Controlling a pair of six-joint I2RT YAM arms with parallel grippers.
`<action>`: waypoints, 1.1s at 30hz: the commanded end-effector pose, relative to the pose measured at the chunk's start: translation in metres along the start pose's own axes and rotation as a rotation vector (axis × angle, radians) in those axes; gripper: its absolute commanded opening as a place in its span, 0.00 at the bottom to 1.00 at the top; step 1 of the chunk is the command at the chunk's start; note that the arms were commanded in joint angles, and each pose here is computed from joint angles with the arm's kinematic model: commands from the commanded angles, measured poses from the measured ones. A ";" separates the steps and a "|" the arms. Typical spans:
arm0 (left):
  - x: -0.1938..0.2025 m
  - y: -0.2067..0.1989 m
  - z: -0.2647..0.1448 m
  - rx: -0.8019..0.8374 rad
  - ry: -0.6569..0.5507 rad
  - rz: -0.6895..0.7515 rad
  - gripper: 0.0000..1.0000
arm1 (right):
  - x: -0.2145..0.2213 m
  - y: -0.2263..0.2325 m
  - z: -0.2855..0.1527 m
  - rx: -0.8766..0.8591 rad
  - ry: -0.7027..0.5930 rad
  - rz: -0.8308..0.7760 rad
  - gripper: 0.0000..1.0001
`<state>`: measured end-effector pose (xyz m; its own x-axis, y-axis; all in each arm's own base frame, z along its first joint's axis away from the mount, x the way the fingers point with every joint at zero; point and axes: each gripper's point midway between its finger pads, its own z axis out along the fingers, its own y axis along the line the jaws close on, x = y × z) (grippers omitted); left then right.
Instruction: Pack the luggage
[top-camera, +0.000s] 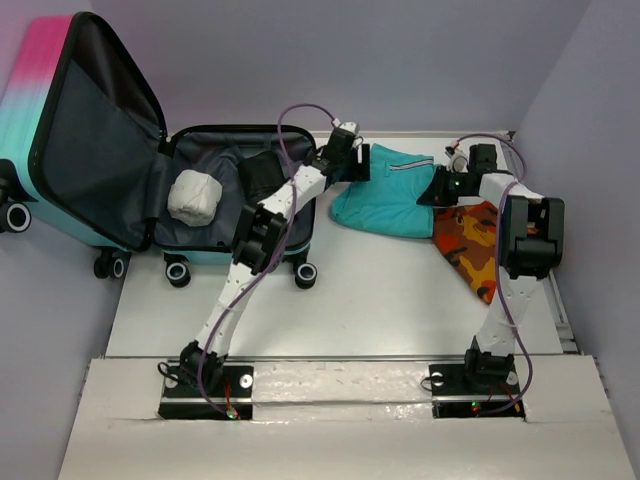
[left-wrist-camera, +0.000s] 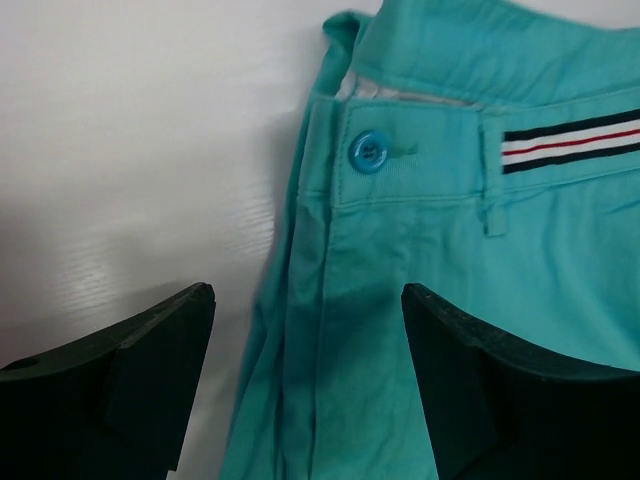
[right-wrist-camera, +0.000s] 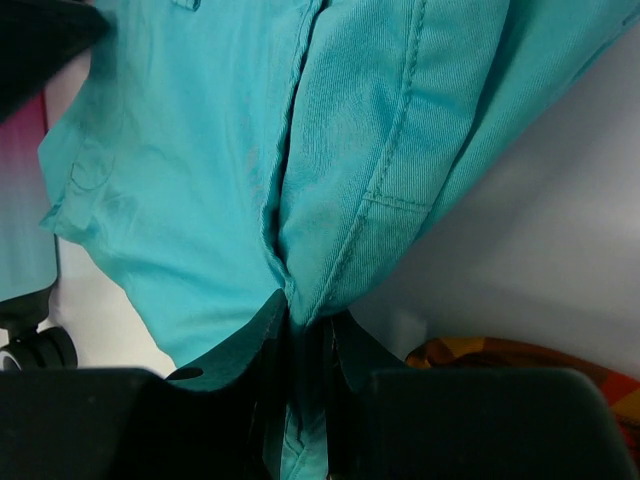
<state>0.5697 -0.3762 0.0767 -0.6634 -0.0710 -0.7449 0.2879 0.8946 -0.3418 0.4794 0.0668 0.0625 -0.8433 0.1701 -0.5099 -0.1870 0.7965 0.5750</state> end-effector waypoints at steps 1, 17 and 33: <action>0.024 0.001 0.013 0.009 0.058 -0.037 0.87 | -0.023 0.020 -0.019 -0.044 -0.082 -0.047 0.07; 0.061 -0.038 0.015 0.210 0.093 -0.095 0.22 | -0.029 0.022 -0.016 -0.059 -0.130 -0.005 0.07; -0.126 -0.110 -0.135 0.382 -0.309 -0.022 0.06 | -0.074 0.092 -0.076 -0.155 -0.377 -0.053 0.07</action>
<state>0.5393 -0.4050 0.1090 -0.6671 -0.1491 -0.7299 0.3765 0.7779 -0.5031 0.4699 0.0764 0.1174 -0.7538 0.3422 -0.5610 -0.1560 0.7360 0.6587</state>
